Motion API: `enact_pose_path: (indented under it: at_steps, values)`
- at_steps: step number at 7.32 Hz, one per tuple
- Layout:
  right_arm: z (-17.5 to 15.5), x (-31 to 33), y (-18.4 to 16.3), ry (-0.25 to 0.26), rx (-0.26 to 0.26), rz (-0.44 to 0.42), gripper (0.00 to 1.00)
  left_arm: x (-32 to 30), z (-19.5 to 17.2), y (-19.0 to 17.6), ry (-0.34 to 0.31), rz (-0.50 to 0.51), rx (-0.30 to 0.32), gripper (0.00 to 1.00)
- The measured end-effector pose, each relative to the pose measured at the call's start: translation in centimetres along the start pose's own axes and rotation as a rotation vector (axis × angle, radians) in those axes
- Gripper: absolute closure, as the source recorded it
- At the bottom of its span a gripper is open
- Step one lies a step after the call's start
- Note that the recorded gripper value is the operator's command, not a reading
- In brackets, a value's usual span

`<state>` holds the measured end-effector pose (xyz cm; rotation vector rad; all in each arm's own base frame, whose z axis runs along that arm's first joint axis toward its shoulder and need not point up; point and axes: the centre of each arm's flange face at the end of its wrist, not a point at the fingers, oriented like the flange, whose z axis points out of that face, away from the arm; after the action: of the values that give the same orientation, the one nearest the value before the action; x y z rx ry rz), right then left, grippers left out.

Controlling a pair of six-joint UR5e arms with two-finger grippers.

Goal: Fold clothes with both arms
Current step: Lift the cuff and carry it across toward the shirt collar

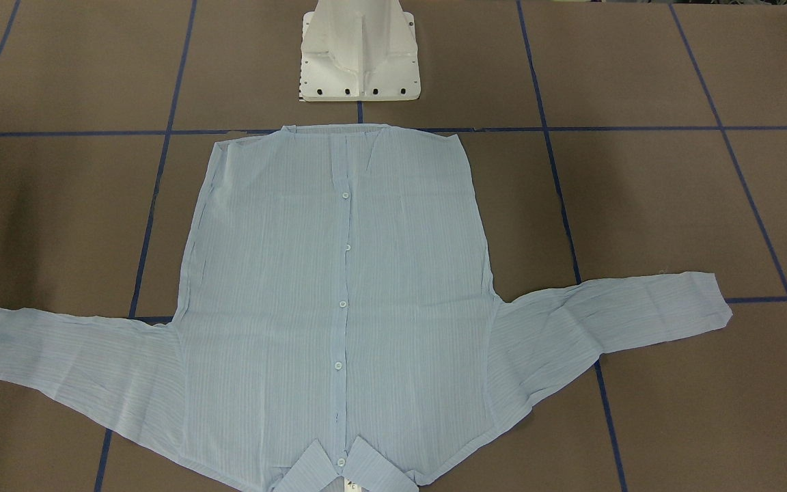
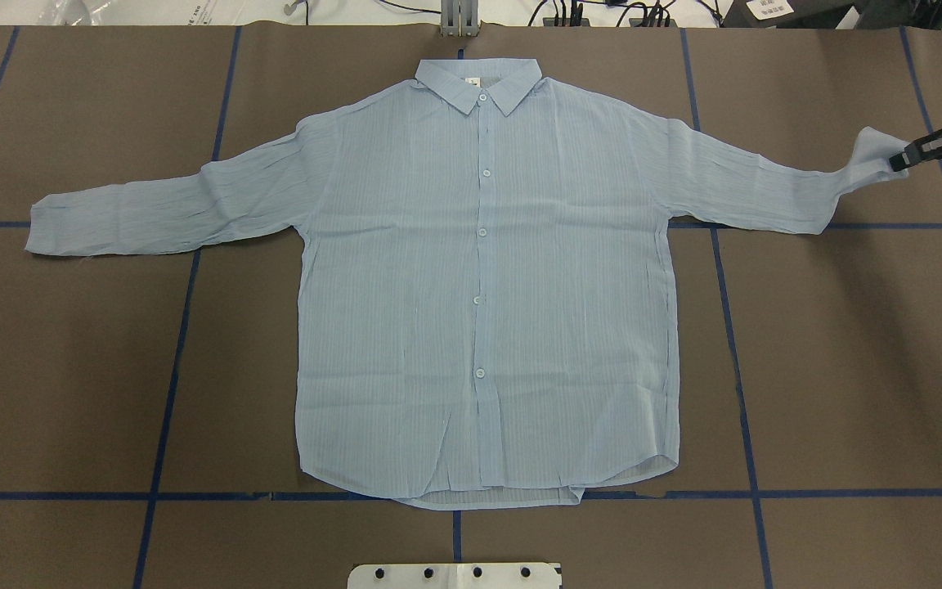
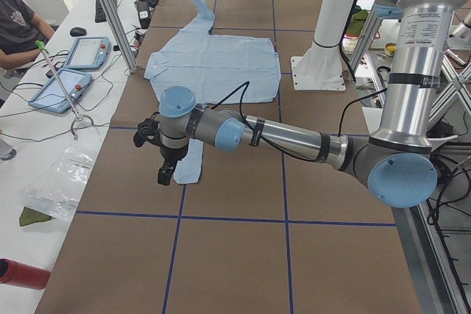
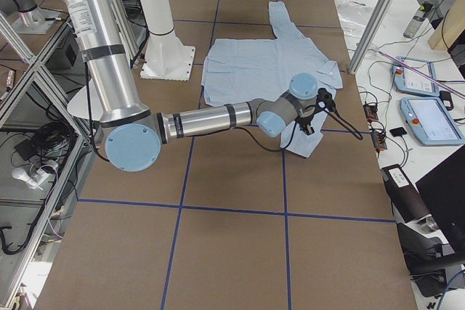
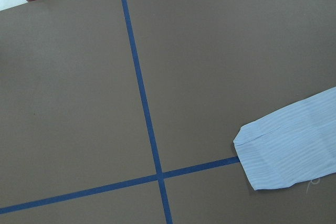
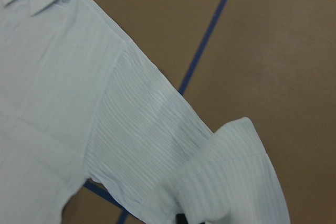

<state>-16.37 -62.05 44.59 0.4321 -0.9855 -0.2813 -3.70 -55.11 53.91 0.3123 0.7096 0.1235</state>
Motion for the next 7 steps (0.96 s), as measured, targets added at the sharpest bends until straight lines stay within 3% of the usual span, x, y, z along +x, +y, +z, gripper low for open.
enact_pose_path:
  at_steps: [2, 5, 7]
  values:
    - [2.4, -11.2, -7.2, -0.052, -0.005, 0.042, 1.0, -0.4, 0.4, 0.2, 0.0, -0.007, -0.009, 0.0]
    - [8.0, -29.7, -16.4, 0.003, -0.035, 0.055, 1.0, -2.1, 2.4, 0.7, -0.001, -0.014, -0.019, 0.0]
    - [11.7, -37.9, -18.7, 0.042, -0.029, 0.023, 1.0, -3.9, 4.5, 1.3, -0.002, -0.014, -0.017, 0.0]
